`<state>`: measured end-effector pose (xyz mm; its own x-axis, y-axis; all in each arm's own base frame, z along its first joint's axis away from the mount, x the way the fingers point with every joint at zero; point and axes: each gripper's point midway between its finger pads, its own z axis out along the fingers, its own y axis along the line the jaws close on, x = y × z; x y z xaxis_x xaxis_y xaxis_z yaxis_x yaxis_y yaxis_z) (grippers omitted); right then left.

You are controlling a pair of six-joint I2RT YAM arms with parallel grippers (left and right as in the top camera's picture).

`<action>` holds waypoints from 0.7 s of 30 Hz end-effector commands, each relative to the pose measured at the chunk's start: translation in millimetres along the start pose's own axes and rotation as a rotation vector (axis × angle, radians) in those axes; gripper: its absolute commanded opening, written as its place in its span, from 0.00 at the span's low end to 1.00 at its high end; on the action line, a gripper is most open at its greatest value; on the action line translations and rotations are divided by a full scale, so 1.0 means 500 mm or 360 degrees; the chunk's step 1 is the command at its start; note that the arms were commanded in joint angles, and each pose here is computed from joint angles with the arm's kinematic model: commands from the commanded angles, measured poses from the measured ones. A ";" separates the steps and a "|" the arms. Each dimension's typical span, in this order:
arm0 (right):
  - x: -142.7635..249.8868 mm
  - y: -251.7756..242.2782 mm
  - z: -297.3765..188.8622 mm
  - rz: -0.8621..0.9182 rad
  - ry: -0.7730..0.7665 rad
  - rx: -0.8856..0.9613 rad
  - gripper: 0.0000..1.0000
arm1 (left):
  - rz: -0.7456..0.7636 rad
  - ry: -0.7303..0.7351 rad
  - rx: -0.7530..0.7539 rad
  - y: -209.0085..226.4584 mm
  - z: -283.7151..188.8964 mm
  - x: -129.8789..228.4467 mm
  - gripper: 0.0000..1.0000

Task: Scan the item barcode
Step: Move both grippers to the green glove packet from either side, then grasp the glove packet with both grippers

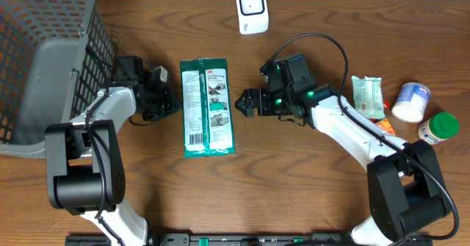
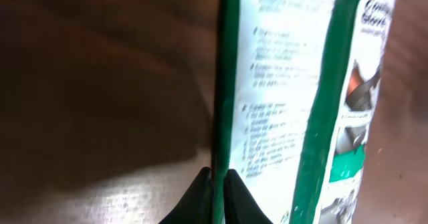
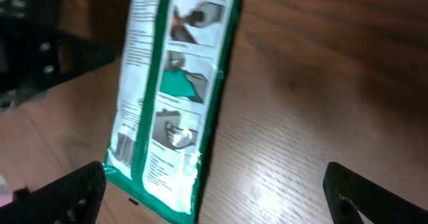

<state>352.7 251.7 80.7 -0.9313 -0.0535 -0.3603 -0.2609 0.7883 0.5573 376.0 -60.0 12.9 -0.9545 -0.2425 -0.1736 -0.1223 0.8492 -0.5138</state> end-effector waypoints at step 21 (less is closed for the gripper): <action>-0.011 -0.043 0.086 -0.0138 -0.0046 0.0053 0.88 | 0.0298 -0.0163 -0.0661 0.024 0.046 -0.017 0.11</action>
<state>379.5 256.4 69.8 -0.8693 -0.0954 -0.4849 -0.3621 0.7907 0.4936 397.7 -50.1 0.4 -0.9272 -0.1230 -0.3538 -0.0867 0.9894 -0.1169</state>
